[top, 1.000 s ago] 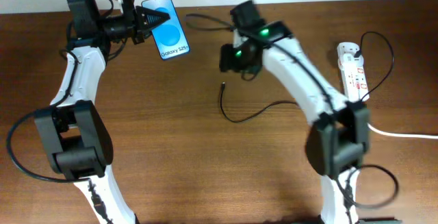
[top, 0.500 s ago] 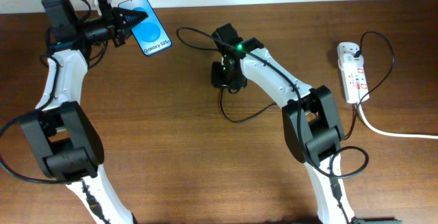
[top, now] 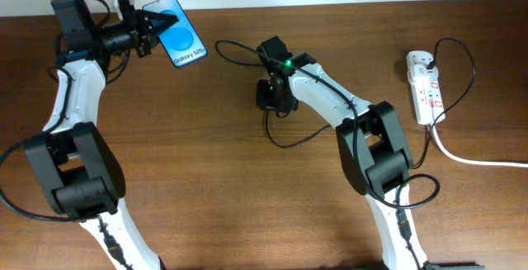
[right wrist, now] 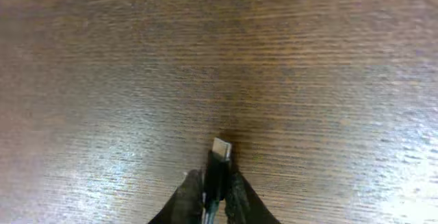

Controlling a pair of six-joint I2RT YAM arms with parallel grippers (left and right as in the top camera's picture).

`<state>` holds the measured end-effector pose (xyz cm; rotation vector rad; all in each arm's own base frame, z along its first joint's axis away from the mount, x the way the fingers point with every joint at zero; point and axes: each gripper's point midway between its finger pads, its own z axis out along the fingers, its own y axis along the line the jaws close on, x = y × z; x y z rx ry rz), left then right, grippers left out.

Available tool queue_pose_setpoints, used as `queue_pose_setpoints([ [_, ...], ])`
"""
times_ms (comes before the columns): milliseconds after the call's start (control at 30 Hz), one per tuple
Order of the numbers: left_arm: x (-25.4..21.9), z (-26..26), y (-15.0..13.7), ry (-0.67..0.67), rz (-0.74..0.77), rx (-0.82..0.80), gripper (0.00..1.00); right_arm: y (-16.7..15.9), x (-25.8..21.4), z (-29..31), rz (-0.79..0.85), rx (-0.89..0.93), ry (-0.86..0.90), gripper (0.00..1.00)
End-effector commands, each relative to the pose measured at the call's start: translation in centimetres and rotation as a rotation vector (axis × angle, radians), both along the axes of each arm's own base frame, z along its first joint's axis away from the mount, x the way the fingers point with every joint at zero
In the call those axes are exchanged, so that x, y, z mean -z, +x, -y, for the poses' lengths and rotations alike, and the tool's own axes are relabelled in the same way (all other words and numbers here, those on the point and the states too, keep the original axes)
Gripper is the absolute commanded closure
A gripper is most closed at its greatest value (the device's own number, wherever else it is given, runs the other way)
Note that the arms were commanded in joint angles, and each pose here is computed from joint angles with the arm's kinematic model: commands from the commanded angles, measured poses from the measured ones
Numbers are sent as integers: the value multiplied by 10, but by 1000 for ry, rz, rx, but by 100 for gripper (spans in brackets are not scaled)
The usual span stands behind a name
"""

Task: Plug charger to phone and switch on socket
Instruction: 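Grasp the black cable's USB-C plug with the right gripper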

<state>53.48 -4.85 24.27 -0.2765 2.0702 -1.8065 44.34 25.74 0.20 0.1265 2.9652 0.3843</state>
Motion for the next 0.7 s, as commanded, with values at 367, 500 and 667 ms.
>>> queue_pose_setpoints([
  [367,-14,9,-18,-50,33,115,100,-69,-236,-48,325,-585,534,96],
  [500,-23,38,-29,-63,95,222,100,-95,-285,-15,381,-617,564,96],
  [667,-30,88,-42,-62,173,350,100,-107,-258,4,282,-586,586,96],
])
